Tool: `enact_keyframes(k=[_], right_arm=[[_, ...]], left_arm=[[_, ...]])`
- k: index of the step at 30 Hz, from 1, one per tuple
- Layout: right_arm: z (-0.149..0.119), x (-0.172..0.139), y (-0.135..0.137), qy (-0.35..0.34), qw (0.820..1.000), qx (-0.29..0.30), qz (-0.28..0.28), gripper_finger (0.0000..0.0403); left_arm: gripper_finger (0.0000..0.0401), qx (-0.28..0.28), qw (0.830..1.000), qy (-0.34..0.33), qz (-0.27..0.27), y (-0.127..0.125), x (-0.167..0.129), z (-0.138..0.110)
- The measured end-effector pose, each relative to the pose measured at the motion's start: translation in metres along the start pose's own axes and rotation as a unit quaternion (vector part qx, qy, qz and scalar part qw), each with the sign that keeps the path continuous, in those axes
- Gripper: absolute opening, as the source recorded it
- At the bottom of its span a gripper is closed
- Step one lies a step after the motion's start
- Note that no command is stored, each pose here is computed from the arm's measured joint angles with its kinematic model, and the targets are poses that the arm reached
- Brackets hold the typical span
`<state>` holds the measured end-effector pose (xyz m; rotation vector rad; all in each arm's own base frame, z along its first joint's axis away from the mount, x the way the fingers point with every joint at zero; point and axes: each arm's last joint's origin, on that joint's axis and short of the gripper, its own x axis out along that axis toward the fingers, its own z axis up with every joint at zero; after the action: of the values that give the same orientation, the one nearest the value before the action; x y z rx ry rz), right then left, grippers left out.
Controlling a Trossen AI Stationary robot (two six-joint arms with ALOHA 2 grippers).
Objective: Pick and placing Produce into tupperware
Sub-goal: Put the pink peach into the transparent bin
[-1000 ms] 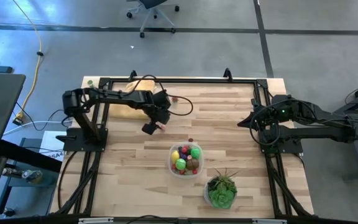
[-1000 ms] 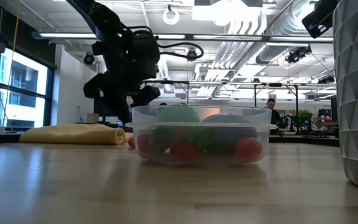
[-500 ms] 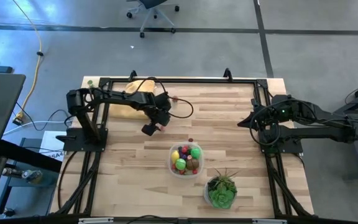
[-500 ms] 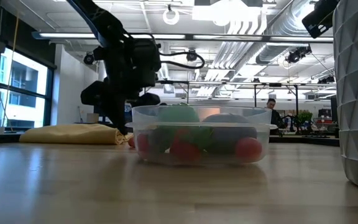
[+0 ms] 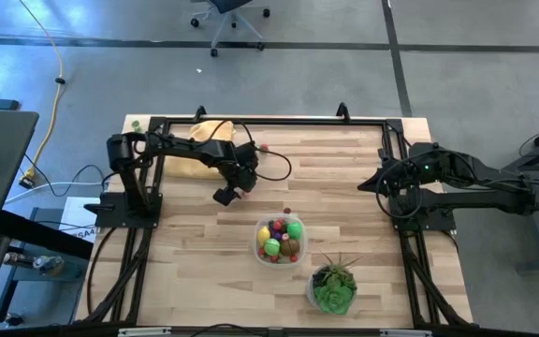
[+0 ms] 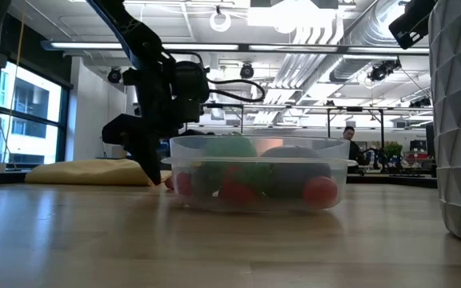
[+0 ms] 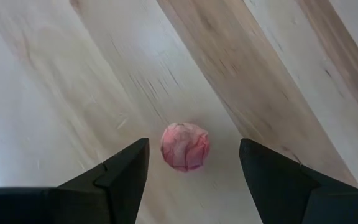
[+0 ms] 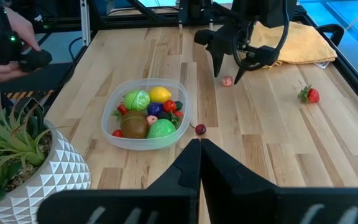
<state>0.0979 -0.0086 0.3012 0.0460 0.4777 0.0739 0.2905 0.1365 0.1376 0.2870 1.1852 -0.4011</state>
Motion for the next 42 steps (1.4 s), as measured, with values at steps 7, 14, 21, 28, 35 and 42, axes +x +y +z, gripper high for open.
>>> enact_keyframes(k=[7, 14, 21, 28, 35, 42], right_arm=[[0.0, 0.0, 0.0, 0.0, 1.0, 0.0, 0.0, 0.0], [0.0, 0.0, 0.0, 0.0, 1.0, 0.0, 0.0, 0.0], [0.0, 0.0, 0.0, 0.0, 1.0, 0.0, 0.0, 0.0], [0.0, 0.0, 0.0, 0.0, 1.0, 0.0, 0.0, 0.0], [0.0, 0.0, 0.0, 0.0, 1.0, 0.0, 0.0, 0.0], [0.0, 0.0, 0.0, 0.0, 1.0, 0.0, 0.0, 0.0]], left_arm=[[0.0239, 0.006, 1.0, 0.004, 0.006, 0.001, 0.001, 0.0], [0.0217, 0.01, 1.0, 0.002, 0.017, 0.002, 0.001, 0.001], [0.0201, 0.017, 1.0, 0.003, 0.014, 0.0, 0.002, 0.004], [0.0201, 0.042, 0.999, 0.018, 0.02, -0.008, 0.007, 0.013], [0.0189, 0.049, 0.998, 0.026, 0.032, -0.006, 0.007, 0.012], [0.0182, 0.049, 0.998, 0.027, 0.031, -0.006, 0.007, 0.012]])
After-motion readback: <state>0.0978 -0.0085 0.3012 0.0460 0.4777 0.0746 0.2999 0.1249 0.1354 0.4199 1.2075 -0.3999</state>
